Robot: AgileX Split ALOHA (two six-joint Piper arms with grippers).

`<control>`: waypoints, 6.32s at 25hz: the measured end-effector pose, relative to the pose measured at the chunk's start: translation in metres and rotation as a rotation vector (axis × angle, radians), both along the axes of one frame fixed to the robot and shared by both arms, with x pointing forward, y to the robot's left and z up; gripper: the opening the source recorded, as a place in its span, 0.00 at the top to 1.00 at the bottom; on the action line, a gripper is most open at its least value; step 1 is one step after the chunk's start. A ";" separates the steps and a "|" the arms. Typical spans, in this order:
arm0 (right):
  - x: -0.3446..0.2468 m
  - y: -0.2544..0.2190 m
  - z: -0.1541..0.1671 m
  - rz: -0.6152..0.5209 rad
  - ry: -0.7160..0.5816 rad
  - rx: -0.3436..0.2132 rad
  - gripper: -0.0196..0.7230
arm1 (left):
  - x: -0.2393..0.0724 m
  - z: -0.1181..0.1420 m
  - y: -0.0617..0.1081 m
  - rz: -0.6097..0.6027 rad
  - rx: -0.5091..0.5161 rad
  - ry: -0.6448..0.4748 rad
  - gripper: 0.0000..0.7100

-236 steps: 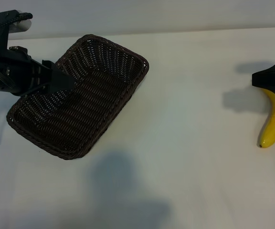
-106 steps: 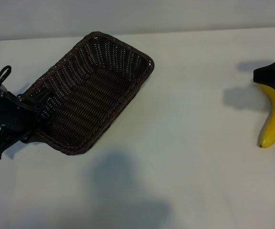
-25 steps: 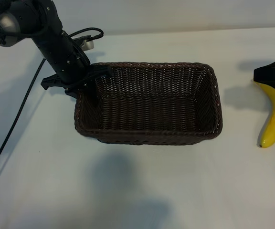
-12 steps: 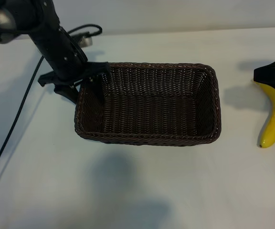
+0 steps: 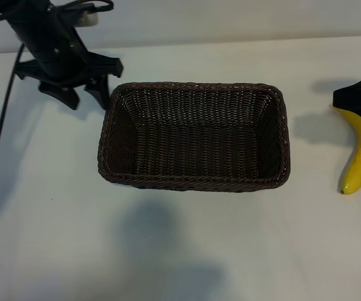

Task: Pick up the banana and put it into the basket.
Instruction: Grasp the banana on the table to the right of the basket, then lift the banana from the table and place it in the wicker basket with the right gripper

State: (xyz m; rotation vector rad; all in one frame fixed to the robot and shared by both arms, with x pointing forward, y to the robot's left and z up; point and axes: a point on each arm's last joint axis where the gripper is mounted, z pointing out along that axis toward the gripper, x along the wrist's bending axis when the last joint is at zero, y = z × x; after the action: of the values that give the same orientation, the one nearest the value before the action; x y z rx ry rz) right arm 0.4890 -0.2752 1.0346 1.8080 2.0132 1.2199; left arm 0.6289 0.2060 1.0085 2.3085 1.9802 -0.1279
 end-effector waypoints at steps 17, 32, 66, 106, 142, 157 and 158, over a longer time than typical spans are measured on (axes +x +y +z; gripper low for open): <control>0.000 0.000 0.000 -0.001 0.000 0.000 0.17 | 0.009 0.009 0.103 0.198 0.272 -0.053 0.19; 0.000 0.000 0.000 -0.001 0.000 0.000 0.17 | -0.083 0.095 0.099 0.209 0.193 -0.228 0.19; 0.003 -0.003 0.001 -0.032 -0.022 -0.017 0.17 | -0.374 0.036 0.102 0.240 0.116 -0.804 0.19; 0.112 -0.043 -0.097 -0.206 0.631 -0.298 0.17 | -0.401 0.035 0.103 0.243 0.100 -0.984 0.19; 0.117 -0.047 -0.139 -0.215 0.714 -0.331 0.40 | -0.401 0.034 0.103 0.238 0.102 -0.982 0.19; 0.136 -0.020 -0.037 -0.105 0.637 -0.353 0.40 | -0.401 0.034 0.103 0.238 0.102 -0.982 0.19; 0.138 -0.011 -0.030 -0.081 0.625 -0.361 0.40 | -0.401 0.034 0.103 0.238 0.102 -0.982 0.19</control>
State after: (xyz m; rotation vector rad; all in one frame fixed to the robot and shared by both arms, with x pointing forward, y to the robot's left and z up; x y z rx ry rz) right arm 0.6269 -0.2866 1.0044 2.2141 2.2222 0.2341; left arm 0.2279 0.3087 1.0430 1.6064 1.6679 0.9397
